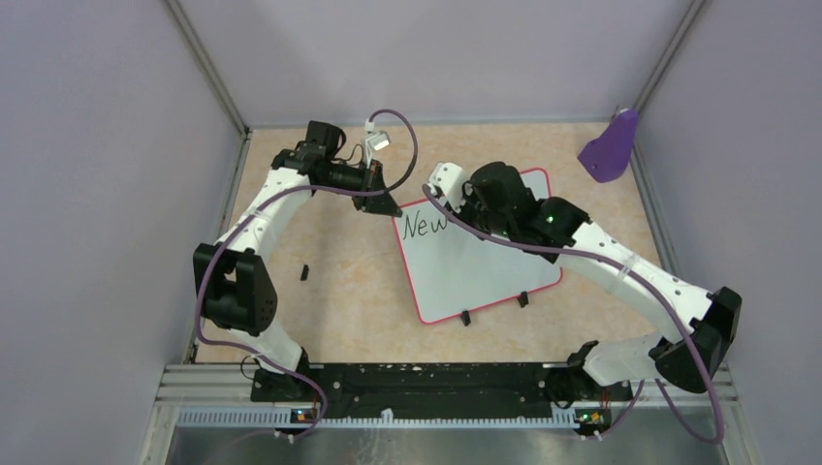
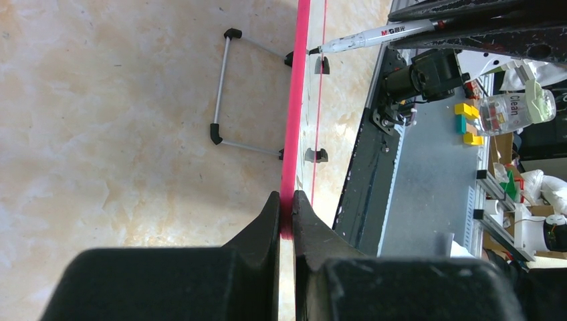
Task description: Write a sentence on the whiteboard
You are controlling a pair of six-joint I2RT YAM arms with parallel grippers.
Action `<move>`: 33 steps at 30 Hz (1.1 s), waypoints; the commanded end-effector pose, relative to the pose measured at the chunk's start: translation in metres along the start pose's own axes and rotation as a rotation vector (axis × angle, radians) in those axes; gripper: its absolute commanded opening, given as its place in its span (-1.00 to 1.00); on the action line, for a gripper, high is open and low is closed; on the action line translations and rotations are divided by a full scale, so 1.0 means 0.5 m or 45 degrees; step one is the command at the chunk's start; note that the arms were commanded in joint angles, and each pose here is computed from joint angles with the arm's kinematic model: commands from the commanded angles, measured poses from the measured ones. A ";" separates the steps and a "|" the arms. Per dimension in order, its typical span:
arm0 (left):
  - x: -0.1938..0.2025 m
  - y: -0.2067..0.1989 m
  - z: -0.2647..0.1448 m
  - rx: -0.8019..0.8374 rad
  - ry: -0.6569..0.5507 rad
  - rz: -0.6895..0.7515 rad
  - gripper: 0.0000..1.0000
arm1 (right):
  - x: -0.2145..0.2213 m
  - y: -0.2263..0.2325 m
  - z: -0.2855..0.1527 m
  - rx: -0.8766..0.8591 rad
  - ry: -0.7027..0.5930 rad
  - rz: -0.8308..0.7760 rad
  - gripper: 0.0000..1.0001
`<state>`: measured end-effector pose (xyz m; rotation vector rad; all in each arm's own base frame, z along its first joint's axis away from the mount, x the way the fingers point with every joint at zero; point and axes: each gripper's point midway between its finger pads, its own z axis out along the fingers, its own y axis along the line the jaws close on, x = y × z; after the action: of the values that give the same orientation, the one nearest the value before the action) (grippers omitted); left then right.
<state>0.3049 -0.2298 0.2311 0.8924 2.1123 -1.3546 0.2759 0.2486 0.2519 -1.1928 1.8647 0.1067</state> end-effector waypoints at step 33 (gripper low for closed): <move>0.005 -0.024 -0.004 0.016 0.002 0.037 -1.00 | -0.030 -0.012 -0.116 -0.341 -0.257 0.323 -1.00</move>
<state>0.3038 -0.2302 0.2317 0.8939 2.1096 -1.3634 0.2626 0.2228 0.2760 -1.0710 1.9241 0.5035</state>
